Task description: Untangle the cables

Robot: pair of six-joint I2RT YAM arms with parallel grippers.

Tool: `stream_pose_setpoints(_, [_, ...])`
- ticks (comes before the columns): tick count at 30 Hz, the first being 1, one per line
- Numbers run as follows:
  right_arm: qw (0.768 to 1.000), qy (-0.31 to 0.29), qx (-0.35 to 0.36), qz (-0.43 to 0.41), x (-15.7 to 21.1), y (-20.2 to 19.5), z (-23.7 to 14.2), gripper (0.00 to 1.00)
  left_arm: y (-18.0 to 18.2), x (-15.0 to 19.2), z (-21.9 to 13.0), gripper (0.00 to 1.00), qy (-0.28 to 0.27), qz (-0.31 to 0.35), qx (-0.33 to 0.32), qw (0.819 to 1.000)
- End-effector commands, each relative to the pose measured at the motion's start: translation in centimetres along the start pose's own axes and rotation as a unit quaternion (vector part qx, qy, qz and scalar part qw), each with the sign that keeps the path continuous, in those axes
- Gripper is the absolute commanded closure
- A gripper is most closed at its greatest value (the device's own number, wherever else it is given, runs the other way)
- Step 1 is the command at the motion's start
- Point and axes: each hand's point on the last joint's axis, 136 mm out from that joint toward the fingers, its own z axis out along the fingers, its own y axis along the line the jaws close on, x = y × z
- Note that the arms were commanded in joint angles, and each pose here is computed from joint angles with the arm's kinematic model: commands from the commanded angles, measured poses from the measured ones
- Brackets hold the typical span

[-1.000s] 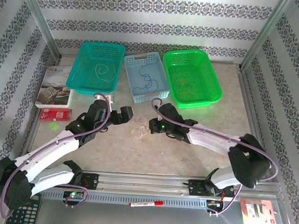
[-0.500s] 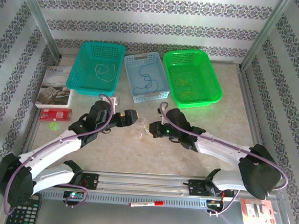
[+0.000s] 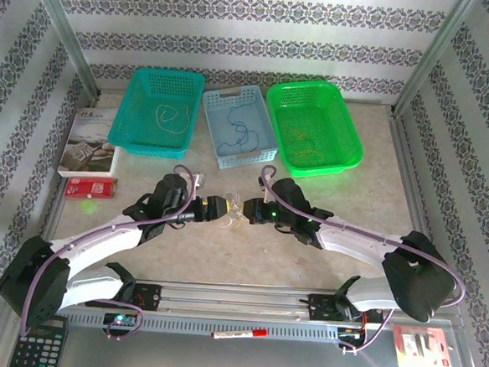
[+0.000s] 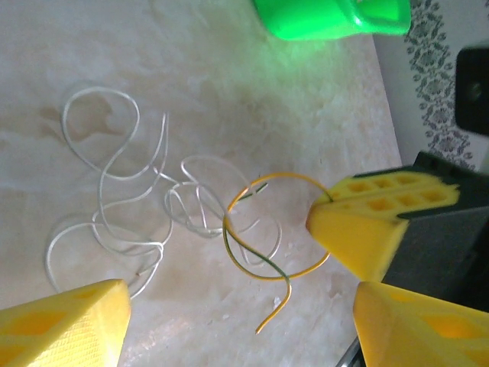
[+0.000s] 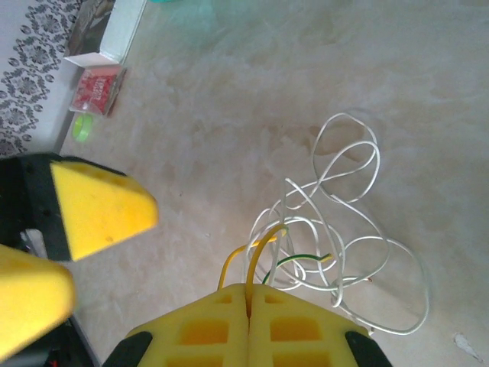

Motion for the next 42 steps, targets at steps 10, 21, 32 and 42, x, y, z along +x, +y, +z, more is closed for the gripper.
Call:
stream_pose_setpoints(10, [1.0,-0.004,-0.004,0.012,0.1,-0.7,0.0,1.0,-2.2,3.4,2.3,0.3,0.055,0.043,0.046,0.997])
stream_pose_setpoints(21, [1.0,-0.004,-0.005,0.013,0.0,-0.8,-0.1,1.0,-2.4,4.8,3.5,0.35,0.084,0.052,0.059,0.993])
stream_pose_setpoints(32, [1.0,-0.006,-0.008,0.013,0.0,-0.7,-0.2,1.0,-2.5,5.4,4.9,0.44,0.099,0.054,0.066,0.991])
stream_pose_setpoints(42, [1.0,-0.006,-0.009,0.013,0.0,-0.6,-0.2,1.0,-2.5,5.2,5.4,0.57,0.095,0.056,0.064,0.992])
